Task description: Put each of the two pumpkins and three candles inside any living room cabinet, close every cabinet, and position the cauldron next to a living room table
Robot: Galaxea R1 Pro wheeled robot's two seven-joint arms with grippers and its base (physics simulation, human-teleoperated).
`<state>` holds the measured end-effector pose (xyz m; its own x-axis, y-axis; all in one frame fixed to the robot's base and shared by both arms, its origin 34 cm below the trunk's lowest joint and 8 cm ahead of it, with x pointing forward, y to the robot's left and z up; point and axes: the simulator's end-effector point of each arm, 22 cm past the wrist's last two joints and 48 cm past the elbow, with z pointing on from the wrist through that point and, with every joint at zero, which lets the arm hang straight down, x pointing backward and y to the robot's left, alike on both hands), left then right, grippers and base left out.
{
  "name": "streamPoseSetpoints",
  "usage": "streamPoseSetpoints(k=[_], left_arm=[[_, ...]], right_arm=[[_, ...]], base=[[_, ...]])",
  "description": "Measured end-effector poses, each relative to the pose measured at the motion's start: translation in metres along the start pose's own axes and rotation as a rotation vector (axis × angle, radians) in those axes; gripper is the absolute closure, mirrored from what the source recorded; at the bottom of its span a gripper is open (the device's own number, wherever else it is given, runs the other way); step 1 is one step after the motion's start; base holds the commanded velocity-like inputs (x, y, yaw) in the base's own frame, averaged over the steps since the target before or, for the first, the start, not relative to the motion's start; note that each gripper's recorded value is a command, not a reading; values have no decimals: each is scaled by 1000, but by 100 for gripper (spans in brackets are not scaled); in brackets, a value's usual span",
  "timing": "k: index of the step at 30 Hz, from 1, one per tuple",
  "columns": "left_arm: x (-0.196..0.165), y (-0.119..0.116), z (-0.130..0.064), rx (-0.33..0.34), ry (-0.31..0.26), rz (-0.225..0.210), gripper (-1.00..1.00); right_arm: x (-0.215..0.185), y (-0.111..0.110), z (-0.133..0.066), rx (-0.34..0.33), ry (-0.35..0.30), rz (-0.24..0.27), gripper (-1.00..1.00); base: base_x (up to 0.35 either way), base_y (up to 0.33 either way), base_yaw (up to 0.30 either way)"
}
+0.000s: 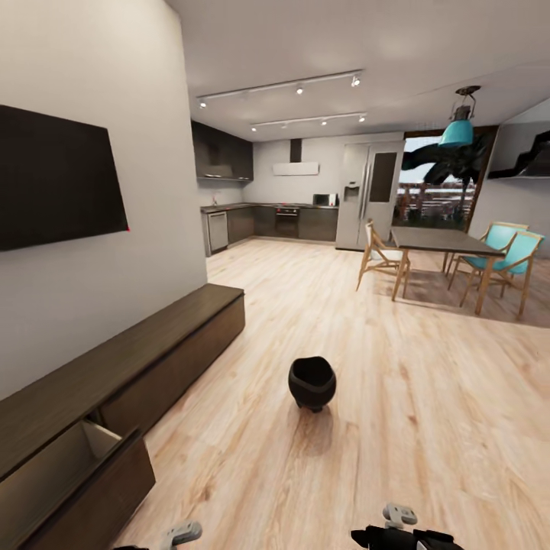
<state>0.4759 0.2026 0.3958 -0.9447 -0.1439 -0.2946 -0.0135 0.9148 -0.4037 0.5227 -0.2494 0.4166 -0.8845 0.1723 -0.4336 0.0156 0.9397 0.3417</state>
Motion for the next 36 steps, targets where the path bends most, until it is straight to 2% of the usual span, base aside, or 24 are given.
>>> streamPoseSetpoints(k=[36], left_arm=[[0, 0, 0, 0, 0, 0, -100]], right_arm=[[1, -1, 0, 2, 3, 1, -100]], base=[[0, 0, -296]])
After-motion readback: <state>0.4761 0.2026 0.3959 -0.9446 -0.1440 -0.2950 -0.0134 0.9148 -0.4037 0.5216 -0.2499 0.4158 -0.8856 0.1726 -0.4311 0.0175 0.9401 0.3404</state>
